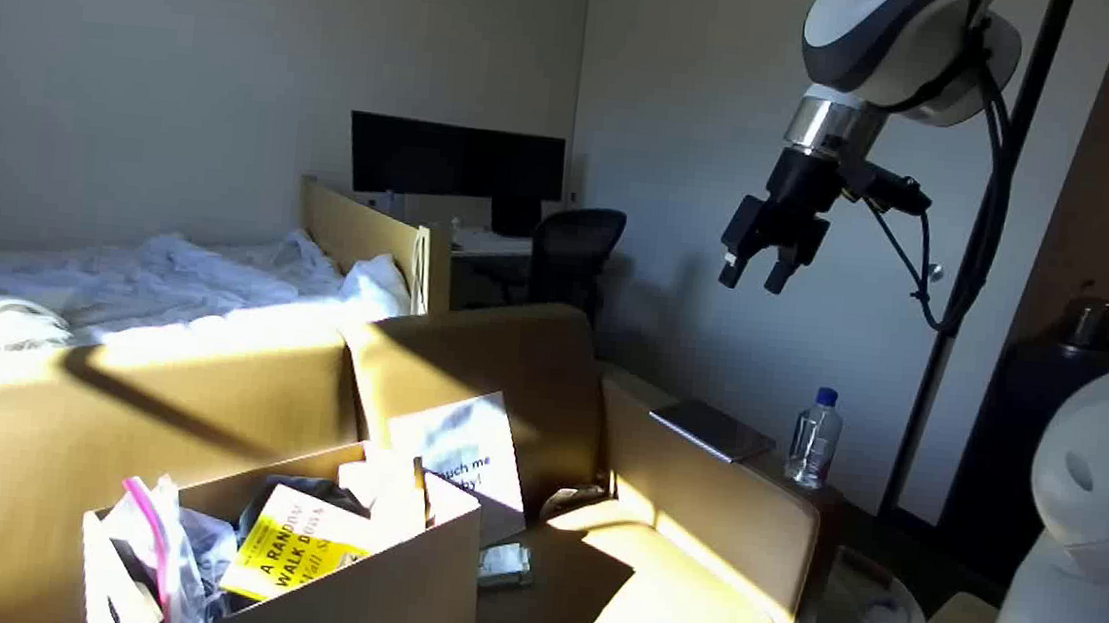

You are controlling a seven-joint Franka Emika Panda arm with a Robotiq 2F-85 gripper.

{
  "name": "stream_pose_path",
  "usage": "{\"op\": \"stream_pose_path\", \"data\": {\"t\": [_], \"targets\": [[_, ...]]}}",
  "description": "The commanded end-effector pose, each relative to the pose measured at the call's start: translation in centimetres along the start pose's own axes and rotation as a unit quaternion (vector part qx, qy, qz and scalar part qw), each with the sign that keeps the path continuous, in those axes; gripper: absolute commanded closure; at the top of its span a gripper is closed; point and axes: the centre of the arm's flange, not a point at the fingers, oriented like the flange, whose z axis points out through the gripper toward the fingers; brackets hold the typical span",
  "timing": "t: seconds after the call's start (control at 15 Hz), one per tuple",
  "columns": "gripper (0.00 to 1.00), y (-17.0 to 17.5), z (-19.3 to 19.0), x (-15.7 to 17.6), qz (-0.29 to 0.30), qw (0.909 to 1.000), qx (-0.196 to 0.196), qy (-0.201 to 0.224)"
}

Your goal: Take the yellow book out of the white box and place it on the backrest of the sofa

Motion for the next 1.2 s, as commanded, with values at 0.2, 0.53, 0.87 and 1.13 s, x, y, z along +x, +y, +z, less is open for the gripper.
{"op": "stream_pose_path", "data": {"t": [0.2,0.53,0.87,1.13], "targets": [[0.00,0.0,0.0,0.0,0.000,1.0000,0.000,0.000],[0.00,-4.5,0.9,2.0,-0.028,0.9993,-0.013,0.022],[0.00,-17.0,6.2,6.1,-0.118,0.9873,-0.027,0.103],[0.00,-26.1,10.0,9.3,-0.091,0.9702,-0.034,0.222]]}}
